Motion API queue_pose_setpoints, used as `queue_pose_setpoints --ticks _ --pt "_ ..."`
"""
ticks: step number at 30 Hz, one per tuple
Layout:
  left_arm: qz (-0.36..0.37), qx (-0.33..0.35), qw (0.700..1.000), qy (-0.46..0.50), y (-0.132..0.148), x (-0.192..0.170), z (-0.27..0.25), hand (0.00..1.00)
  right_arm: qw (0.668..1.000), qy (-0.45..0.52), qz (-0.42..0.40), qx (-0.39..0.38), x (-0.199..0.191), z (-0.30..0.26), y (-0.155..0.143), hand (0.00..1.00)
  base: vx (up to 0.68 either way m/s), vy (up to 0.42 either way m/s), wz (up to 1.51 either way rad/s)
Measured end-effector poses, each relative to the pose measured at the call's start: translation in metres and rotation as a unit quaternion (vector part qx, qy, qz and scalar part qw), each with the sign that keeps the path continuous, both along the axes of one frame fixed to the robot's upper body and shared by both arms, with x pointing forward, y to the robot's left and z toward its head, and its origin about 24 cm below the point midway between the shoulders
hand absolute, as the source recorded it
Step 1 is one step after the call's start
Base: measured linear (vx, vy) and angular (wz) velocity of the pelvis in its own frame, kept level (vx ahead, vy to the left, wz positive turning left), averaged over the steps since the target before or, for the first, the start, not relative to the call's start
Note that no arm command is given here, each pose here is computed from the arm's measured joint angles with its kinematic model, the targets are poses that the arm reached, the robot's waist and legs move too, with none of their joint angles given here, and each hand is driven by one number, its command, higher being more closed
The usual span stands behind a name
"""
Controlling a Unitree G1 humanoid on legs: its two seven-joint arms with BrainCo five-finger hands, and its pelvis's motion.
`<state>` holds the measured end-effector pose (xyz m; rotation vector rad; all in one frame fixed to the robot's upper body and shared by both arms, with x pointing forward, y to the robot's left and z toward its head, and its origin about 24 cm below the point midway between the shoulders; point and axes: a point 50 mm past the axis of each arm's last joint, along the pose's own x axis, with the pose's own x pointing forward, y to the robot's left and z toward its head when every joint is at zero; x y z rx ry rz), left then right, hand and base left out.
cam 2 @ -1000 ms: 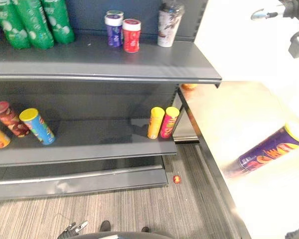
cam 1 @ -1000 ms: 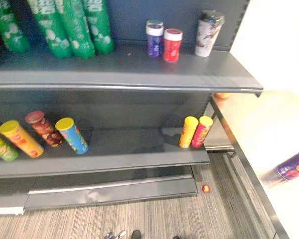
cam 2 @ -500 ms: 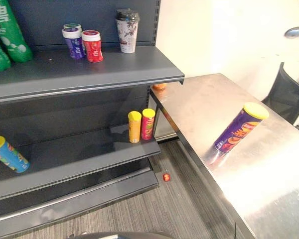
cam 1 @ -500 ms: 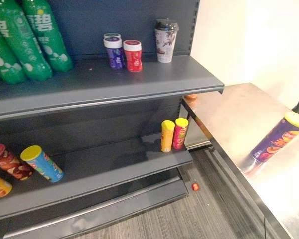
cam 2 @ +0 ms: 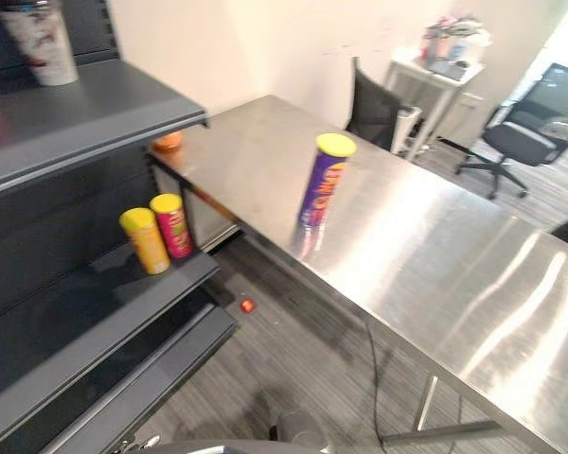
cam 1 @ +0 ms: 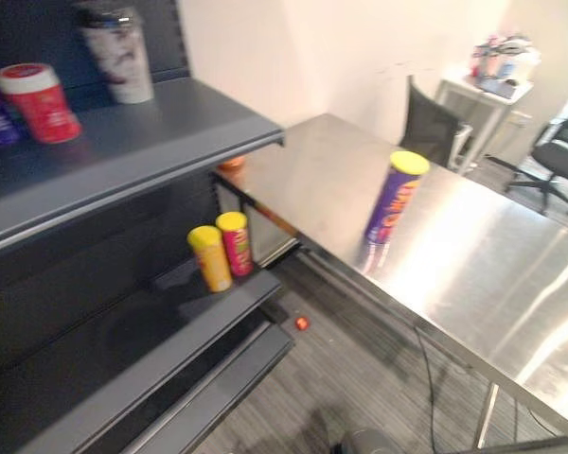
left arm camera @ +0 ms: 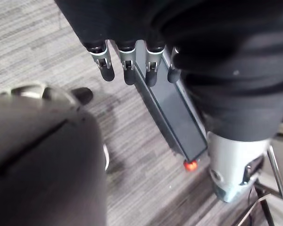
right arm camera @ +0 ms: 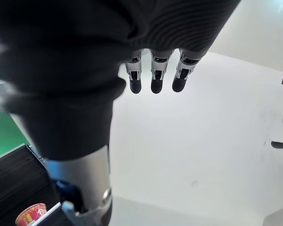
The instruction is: Put the gum and the chips on the shelf.
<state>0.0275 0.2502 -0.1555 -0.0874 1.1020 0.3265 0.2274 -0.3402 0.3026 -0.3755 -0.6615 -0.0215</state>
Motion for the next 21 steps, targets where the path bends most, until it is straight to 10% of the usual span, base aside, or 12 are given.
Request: queue_pose_setpoints --ticks 21 --pt "0.057 -0.035 0.998 -0.017 -0.026 0.008 -0.007 0.0 0.999 -0.021 0.034 0.028 0.009 -0.003 0.014 0.0 0.0 -0.062 -0.49"
